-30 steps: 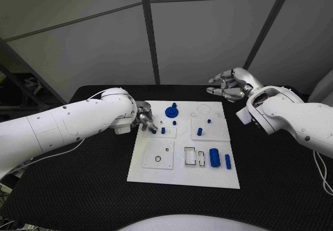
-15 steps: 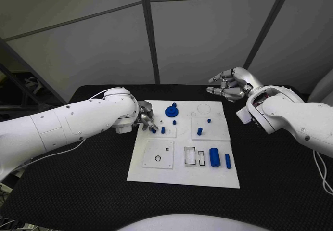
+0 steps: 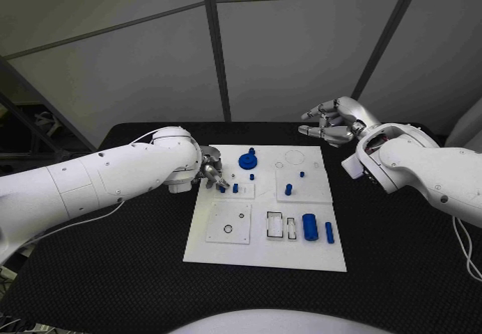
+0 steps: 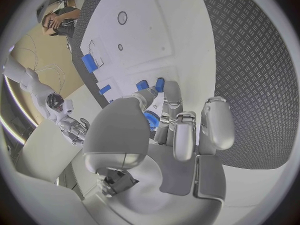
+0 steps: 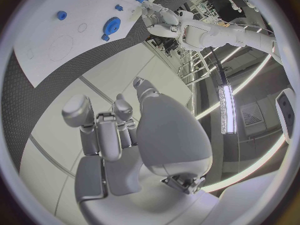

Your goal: Assemble the parts on the task board

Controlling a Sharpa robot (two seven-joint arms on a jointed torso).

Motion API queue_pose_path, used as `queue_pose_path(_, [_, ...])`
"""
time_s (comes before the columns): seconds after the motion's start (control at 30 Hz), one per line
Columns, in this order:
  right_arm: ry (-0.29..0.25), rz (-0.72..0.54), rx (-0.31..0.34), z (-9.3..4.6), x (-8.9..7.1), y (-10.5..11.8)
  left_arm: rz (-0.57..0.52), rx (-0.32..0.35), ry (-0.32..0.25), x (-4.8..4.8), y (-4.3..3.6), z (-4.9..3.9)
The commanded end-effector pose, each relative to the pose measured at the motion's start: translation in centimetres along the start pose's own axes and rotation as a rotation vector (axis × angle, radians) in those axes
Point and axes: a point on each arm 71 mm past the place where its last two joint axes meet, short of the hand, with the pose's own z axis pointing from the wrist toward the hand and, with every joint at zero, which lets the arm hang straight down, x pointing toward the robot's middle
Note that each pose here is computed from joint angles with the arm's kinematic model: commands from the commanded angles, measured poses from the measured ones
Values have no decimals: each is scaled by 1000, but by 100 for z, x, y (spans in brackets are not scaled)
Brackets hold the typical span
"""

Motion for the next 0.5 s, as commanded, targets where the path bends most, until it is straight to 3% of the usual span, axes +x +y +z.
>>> queue_pose_path(0.03, [2,-3,-10,0,-7,14,15,-32,40,73,51,28])
queue_pose_path(0.5, [1,-4,-8,-7,-16,6,-18,-48,3,35,101,34])
